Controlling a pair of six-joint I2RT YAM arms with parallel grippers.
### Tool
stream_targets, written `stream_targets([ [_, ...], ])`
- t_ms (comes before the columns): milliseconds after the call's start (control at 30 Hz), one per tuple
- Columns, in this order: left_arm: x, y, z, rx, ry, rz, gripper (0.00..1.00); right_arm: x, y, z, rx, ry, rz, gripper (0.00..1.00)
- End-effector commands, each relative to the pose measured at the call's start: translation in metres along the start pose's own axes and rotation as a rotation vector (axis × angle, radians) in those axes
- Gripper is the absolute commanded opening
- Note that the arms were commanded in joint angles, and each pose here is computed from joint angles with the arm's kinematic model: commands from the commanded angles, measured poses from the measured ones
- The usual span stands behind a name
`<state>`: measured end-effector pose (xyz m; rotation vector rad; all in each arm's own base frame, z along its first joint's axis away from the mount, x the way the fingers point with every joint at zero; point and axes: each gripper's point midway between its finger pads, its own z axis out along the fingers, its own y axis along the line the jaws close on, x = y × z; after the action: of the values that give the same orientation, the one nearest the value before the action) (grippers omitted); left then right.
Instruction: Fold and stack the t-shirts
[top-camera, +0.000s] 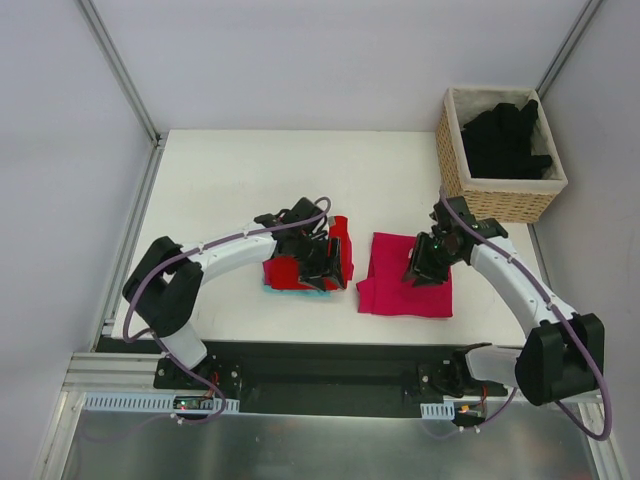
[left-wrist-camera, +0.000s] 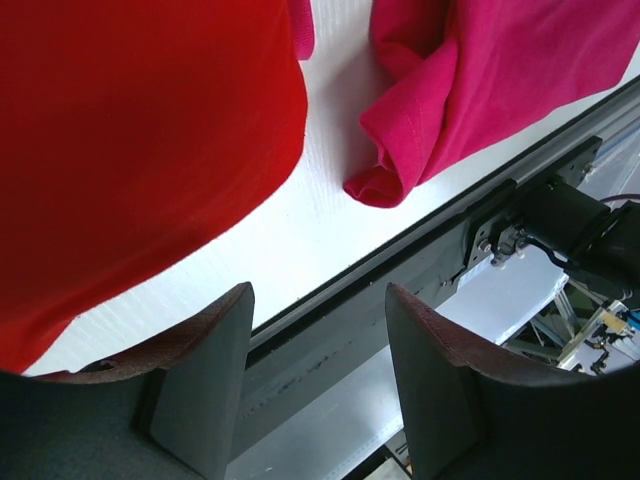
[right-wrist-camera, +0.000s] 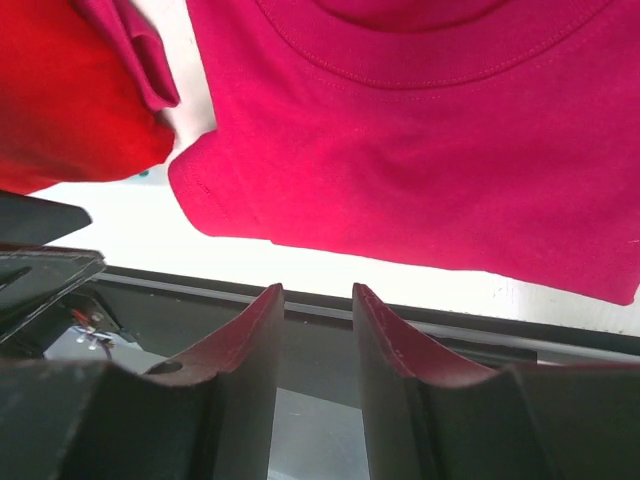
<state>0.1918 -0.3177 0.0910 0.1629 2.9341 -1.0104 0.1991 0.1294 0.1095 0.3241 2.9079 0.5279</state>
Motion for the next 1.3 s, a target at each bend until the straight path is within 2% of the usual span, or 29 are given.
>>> stream_targets([
  [0, -0.008, -0.015, -0.003, 0.039, -0.027, 0.046, 0.55, -0.006, 0.009, -0.011, -0.104, -0.046, 0.014, 0.38],
  [67, -0.014, -0.012, -0.013, 0.007, -0.08, 0.048, 0.56, -0.007, 0.018, -0.013, -0.167, -0.031, 0.004, 0.37],
  [200, -0.038, 0.018, -0.043, -0.149, -0.208, -0.008, 0.59, -0.017, 0.034, -0.016, -0.24, -0.037, -0.045, 0.37],
  [367, -0.075, 0.067, -0.09, -0.183, -0.371, -0.212, 0.6, -0.025, 0.054, -0.018, -0.331, -0.03, -0.081, 0.38],
  [500, -0.09, 0.098, -0.114, -0.217, -0.438, -0.3, 0.61, -0.033, 0.065, -0.012, -0.38, -0.008, -0.096, 0.38],
  [767, -0.095, 0.123, -0.116, -0.25, -0.432, -0.355, 0.61, -0.045, 0.09, -0.002, -0.4, 0.023, -0.172, 0.38],
  [1033, -0.089, 0.127, -0.108, -0.242, -0.393, -0.381, 0.62, -0.034, 0.115, 0.041, -0.332, 0.119, -0.274, 0.38],
  [1267, -0.08, 0.137, -0.103, -0.259, -0.371, -0.397, 0.61, -0.039, 0.127, 0.052, -0.313, 0.134, -0.297, 0.39],
])
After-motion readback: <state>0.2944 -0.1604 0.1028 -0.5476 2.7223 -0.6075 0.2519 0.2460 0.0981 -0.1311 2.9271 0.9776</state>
